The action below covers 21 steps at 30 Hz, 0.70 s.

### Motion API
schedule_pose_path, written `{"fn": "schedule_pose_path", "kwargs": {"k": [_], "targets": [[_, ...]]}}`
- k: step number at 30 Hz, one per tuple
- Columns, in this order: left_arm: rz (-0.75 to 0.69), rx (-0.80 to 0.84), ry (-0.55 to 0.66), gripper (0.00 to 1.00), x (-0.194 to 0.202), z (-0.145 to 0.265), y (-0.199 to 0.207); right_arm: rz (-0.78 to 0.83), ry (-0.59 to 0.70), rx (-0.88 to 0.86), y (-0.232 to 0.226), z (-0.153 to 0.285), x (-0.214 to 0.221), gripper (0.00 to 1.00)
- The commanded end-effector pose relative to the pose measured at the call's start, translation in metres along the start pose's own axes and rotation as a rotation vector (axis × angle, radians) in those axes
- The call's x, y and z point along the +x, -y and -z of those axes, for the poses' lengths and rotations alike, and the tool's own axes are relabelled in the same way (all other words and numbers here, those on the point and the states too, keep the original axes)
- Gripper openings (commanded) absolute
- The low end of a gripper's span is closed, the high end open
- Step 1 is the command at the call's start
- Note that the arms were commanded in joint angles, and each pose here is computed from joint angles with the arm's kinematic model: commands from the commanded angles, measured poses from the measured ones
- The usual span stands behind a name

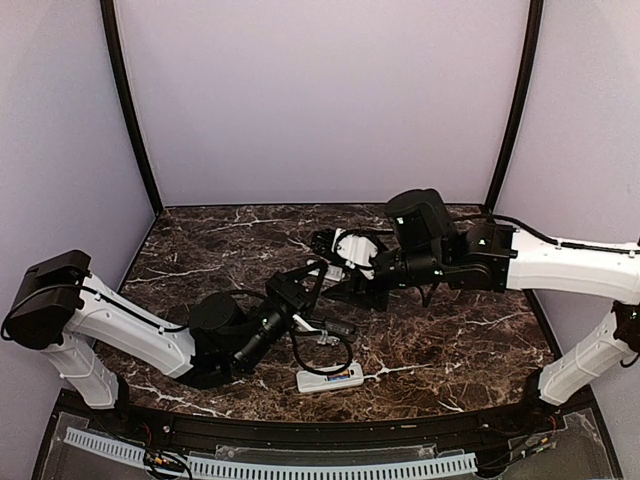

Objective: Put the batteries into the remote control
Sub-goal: Pass from the left arm to the right

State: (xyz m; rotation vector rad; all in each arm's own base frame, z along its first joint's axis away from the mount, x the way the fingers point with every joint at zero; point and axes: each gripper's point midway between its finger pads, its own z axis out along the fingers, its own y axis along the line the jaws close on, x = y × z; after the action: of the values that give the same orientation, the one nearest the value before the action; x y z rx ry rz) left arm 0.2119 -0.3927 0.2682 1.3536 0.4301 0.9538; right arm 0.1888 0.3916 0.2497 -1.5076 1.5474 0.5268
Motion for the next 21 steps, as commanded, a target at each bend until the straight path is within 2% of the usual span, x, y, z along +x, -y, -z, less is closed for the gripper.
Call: {"fn": "schedule_pose_path", "kwargs": {"k": [1,3,8,11,16,21], "targets": [[0.203,-0.267,-0.109,0.0,0.0376,0.0122,-0.0736,0.022,0.051,0.061,0.0187,0.0042,-0.0189,0.45],[0.202,-0.265,-0.108,0.0,0.0371,0.0122,-0.0725,0.025,0.061,0.056,0.0186,0.0062,-0.0226,0.4],[0.199,-0.258,-0.103,0.0,0.0353,0.0119,-0.0694,0.033,0.05,0.046,0.0177,0.0065,-0.0239,0.43],[0.196,-0.258,-0.102,0.0,0.0349,0.0119,-0.0688,0.037,0.037,0.04,0.0171,0.0062,-0.0223,0.3],[0.196,-0.261,-0.1,0.0,0.0352,0.0127,-0.0696,0.057,0.031,0.032,0.0161,0.0083,-0.0233,0.16],[0.204,-0.252,-0.102,0.0,0.0354,0.0131,-0.0665,0.078,0.017,0.0,0.0103,0.009,-0.0207,0.08]]}}
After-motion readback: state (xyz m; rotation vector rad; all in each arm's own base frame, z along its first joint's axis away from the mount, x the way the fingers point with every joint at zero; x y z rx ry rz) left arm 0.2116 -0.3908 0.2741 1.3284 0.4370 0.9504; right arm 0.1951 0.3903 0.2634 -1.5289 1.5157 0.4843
